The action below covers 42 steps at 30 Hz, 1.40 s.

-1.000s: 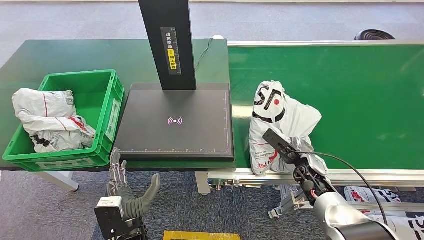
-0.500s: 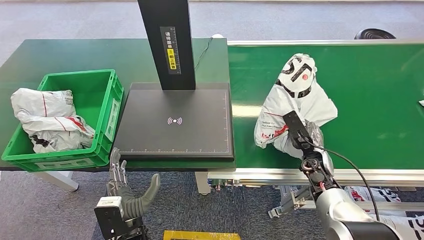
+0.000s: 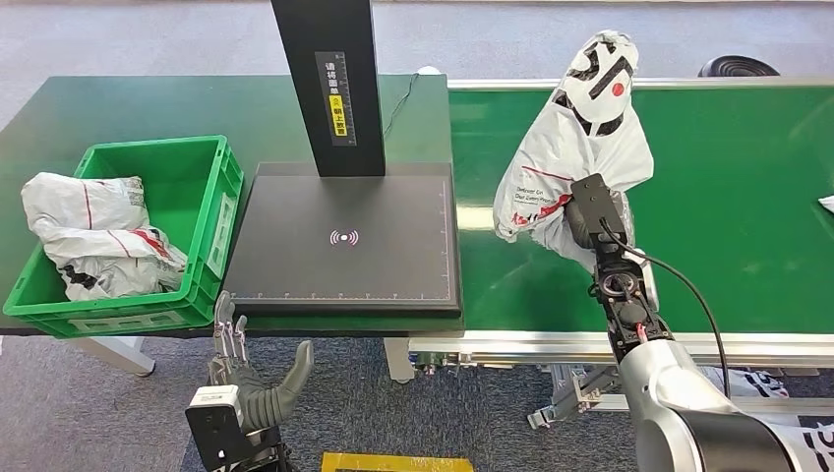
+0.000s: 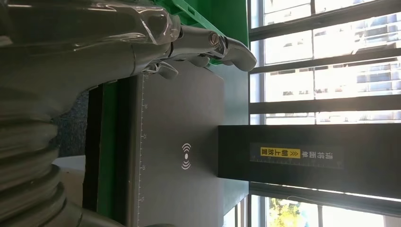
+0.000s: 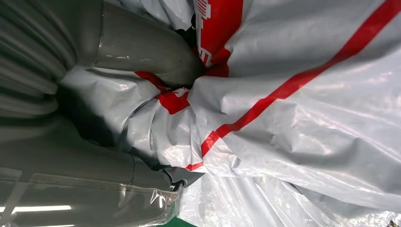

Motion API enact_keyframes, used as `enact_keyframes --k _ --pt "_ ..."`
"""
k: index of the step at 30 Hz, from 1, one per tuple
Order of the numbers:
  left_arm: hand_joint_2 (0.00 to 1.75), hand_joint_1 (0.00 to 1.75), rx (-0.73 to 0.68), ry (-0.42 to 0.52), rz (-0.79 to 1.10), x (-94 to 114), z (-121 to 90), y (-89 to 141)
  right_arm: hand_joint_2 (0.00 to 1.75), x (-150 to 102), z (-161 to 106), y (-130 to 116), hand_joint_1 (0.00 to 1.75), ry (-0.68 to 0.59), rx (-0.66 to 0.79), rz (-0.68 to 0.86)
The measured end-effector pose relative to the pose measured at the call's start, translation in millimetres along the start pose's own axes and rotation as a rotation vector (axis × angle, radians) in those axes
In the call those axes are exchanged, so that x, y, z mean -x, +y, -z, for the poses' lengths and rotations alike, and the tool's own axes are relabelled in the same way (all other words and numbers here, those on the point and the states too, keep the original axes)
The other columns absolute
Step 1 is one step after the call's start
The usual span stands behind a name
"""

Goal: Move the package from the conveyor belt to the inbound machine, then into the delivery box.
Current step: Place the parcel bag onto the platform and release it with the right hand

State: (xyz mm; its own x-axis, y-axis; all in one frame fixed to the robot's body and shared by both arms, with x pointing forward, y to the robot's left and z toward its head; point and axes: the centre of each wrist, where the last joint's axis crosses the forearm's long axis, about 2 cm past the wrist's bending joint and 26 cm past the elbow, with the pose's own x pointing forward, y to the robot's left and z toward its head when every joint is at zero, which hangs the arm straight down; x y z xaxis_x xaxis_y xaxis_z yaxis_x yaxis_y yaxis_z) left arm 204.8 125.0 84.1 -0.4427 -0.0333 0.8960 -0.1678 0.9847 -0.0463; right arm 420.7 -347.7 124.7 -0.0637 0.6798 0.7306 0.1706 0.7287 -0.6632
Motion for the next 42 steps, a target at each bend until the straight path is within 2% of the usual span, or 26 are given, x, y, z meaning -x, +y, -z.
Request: enact_keyframes --k 5,9,17,32,42 --pt "1.75 0.00 -0.003 0.000 0.003 0.1 0.0 0.2 1.75 -3.3 1.7 0.7 1.75 -0.017 0.006 0.014" --pt "1.75 0.00 -0.016 0.004 0.008 0.1 -0.3 0.4 1.75 -12.4 8.0 0.3 1.75 -0.097 0.002 0.063" --pt "1.75 0.00 -0.009 0.004 -0.002 -0.2 -0.3 -0.5 1.75 -50.5 23.7 9.3 1.75 -0.252 -0.039 0.099" --pt "1.75 0.00 0.031 -0.009 -0.026 -0.3 4.8 -4.5 1.75 -140.2 31.2 60.1 1.75 -0.395 -0.186 0.075" --pt "1.75 0.00 0.032 -0.009 -0.027 -0.3 5.0 -4.8 1.75 -164.1 32.0 71.5 1.75 -0.404 -0.226 0.047"
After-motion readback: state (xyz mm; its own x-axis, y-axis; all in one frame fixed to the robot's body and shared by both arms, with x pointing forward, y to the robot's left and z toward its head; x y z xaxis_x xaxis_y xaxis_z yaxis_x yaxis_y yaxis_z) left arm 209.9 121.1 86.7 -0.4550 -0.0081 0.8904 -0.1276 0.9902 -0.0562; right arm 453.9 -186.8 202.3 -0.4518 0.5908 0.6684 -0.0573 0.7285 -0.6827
